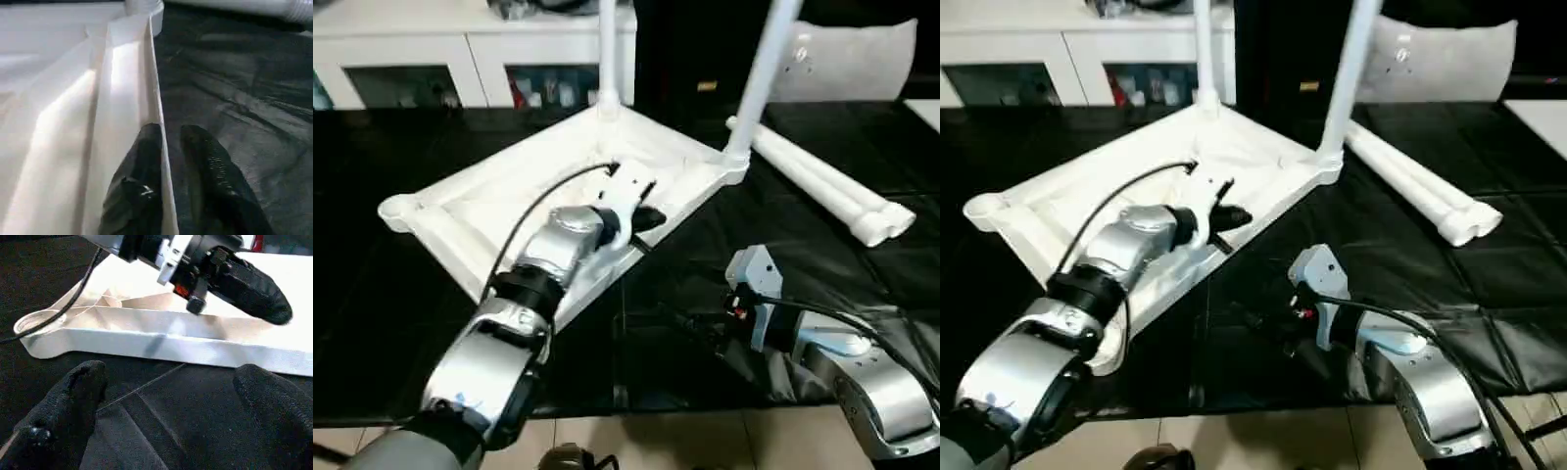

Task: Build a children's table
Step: Rotate table base

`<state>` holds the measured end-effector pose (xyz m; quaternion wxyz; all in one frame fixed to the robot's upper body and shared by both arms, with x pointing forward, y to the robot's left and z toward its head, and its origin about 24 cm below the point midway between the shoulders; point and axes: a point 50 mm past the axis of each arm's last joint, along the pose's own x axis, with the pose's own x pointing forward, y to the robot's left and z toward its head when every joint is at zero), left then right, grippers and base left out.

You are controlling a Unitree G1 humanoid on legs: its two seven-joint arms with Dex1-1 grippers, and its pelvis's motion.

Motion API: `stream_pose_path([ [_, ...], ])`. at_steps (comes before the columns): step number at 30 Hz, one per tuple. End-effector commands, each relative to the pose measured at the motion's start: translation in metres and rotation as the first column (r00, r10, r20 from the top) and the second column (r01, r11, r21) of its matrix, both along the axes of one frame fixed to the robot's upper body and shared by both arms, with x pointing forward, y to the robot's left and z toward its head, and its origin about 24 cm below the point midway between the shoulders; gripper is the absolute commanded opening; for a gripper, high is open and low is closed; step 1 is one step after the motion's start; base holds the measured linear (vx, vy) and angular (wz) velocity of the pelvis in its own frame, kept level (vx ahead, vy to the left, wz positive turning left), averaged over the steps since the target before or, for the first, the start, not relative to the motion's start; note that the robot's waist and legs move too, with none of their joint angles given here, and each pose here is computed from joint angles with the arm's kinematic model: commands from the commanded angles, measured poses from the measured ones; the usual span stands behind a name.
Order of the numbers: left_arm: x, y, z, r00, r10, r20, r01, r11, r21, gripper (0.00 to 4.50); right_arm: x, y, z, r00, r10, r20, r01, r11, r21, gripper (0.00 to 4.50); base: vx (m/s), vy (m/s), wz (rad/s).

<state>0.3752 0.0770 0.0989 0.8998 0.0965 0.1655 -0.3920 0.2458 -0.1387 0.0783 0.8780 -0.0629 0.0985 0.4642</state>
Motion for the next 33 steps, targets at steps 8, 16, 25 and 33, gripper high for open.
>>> stream_pose_path([
  [8, -0.032, 0.046, 0.002, 0.991, -0.134, 0.019, 0.130, 0.981, 0.146, 1.57, -0.005, -0.004, 0.002, 1.000, 0.021, 0.000, -0.021, 1.000, 0.007, 4.50, 0.000, 0.000, 0.00],
  [16, -0.072, 0.074, -0.009, 0.981, -0.139, -0.136, 0.165, 0.966, 0.199, 1.98, -0.009, 0.000, -0.002, 0.999, 0.043, -0.013, -0.043, 0.999, 0.008, 4.50, 0.000, 0.000, 0.00],
  [25, -0.081, 0.078, -0.016, 0.975, -0.035, -0.217, 0.078, 0.978, 0.193, 1.98, -0.011, 0.001, -0.003, 0.998, 0.056, -0.022, -0.056, 0.998, 0.001, 4.50, 0.000, 0.000, 0.00],
  [33, -0.082, 0.087, -0.022, 0.976, 0.038, -0.216, 0.026, 0.958, 0.284, 1.98, -0.009, 0.000, -0.003, 0.999, 0.045, -0.022, -0.045, 0.999, -0.003, 4.50, 0.000, 0.000, 0.00],
])
